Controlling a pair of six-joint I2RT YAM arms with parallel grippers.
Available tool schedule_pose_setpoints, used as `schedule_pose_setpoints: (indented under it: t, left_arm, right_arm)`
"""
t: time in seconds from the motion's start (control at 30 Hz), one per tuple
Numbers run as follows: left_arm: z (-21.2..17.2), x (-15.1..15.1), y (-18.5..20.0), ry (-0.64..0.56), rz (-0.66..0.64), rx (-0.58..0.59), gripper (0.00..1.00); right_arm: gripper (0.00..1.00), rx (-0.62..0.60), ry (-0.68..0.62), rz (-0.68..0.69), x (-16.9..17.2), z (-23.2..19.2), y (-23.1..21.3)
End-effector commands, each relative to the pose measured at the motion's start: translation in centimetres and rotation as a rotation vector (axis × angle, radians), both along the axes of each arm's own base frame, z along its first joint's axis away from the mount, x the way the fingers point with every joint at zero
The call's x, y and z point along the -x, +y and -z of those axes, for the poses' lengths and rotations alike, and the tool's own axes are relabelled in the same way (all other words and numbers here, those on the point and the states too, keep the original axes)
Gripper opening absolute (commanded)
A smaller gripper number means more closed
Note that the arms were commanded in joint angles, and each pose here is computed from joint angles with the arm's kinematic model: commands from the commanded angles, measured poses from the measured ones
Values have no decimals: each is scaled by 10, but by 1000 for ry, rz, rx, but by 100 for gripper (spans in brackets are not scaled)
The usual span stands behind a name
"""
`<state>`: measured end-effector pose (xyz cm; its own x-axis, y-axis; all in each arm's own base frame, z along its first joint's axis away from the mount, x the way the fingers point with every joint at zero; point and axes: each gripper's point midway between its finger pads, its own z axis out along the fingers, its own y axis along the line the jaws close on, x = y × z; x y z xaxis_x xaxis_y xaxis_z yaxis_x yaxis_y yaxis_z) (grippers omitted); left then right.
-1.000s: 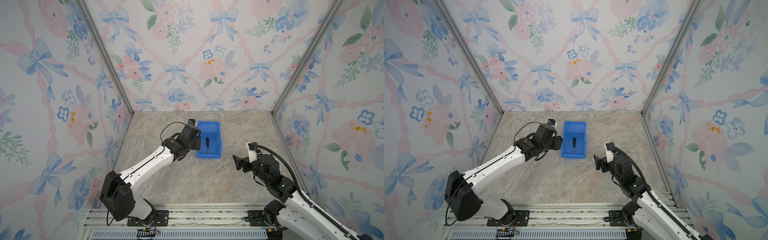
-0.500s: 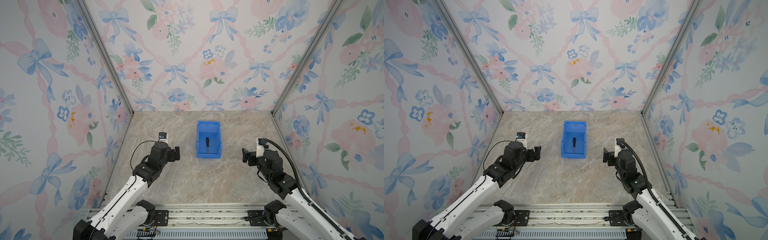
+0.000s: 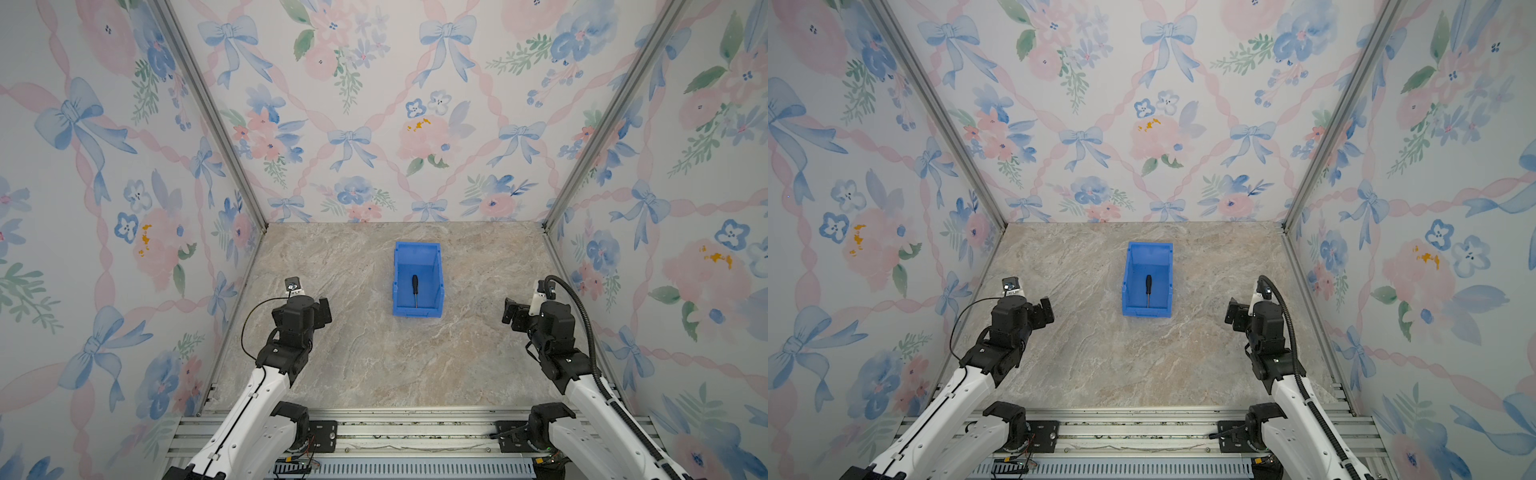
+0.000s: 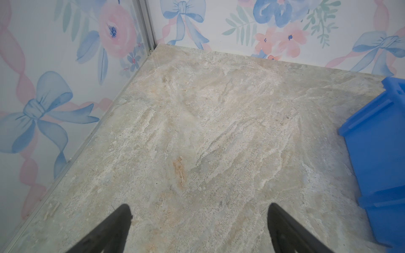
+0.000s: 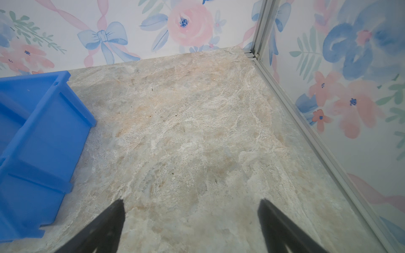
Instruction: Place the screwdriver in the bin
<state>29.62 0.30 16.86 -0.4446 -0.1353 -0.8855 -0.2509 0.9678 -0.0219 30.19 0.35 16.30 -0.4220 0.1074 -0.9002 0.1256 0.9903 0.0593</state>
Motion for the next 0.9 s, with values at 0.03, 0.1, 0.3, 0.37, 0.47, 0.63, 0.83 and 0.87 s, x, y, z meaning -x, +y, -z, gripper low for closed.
schedule_pose_setpoints:
  t: [0.03, 0.1, 0.3, 0.37, 0.47, 0.63, 0.83, 0.87]
  left_arm:
    - [-8, -1, 2, -73, 15, -31, 98]
    - [-8, 1, 7, -92, 7, -55, 98]
    - [-4, 7, 16, -121, -7, -93, 98]
    - [-2, 8, 16, -126, -3, -104, 98]
    - [3, 10, 18, -126, -4, -118, 98]
    - [17, 12, 19, -104, 8, -144, 98]
    - [32, 12, 19, -44, 19, -175, 97]
    - [33, 11, 19, -47, 18, -173, 98]
  right_arm:
    - [97, 5, -11, -56, -7, 0, 7]
    - [97, 34, 34, -69, -9, 8, 7]
    - [97, 64, 88, -106, -16, 18, 9]
    - [97, 67, 83, -104, -18, 18, 8]
    - [97, 71, 94, -97, -17, 24, 5]
    - [97, 82, 134, -62, -10, 37, -5]
    - [97, 108, 155, -15, 2, 51, -16]
    - [97, 106, 147, -16, 3, 52, -16]
